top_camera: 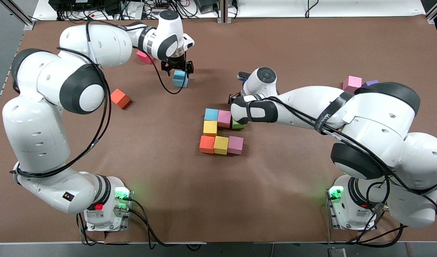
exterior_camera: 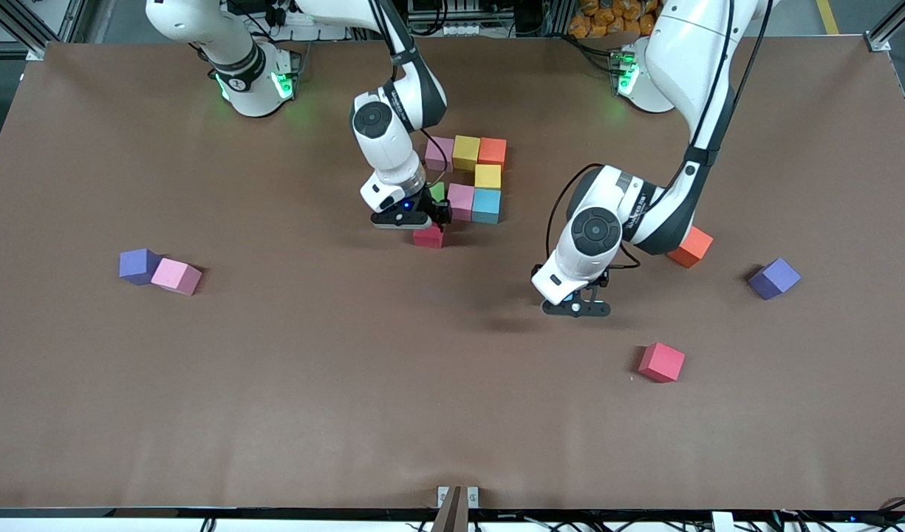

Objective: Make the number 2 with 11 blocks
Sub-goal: 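Grasp the cyan block with the left gripper while the right gripper lowers red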

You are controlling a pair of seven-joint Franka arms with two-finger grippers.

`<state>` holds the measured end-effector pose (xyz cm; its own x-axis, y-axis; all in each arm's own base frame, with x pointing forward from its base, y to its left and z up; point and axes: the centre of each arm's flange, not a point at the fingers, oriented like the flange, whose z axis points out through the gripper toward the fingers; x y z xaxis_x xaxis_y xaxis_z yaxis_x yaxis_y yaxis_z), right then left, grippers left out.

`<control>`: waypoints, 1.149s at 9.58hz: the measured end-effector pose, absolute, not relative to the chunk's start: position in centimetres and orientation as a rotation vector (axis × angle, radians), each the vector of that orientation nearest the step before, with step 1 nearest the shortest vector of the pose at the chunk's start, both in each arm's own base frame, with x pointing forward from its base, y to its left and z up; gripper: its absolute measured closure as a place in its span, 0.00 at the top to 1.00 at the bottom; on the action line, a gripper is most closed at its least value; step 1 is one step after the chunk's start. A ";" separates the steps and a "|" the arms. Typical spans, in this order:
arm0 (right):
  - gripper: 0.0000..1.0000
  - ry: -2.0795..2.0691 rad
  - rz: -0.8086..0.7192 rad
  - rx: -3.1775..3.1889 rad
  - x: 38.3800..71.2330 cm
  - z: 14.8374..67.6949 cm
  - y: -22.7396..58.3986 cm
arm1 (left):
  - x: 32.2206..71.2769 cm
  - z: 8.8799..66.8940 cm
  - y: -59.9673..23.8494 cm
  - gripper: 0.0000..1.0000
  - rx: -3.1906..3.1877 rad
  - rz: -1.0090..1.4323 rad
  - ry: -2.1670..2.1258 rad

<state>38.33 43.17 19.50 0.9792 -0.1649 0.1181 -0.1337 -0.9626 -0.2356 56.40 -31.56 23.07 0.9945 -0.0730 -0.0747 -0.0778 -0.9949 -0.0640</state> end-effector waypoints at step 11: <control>0.60 0.242 -0.209 -2.887 37.7 19.4 43.2 | 56.3 21.0 -31.8 1.00 -3.068 0.108 0.100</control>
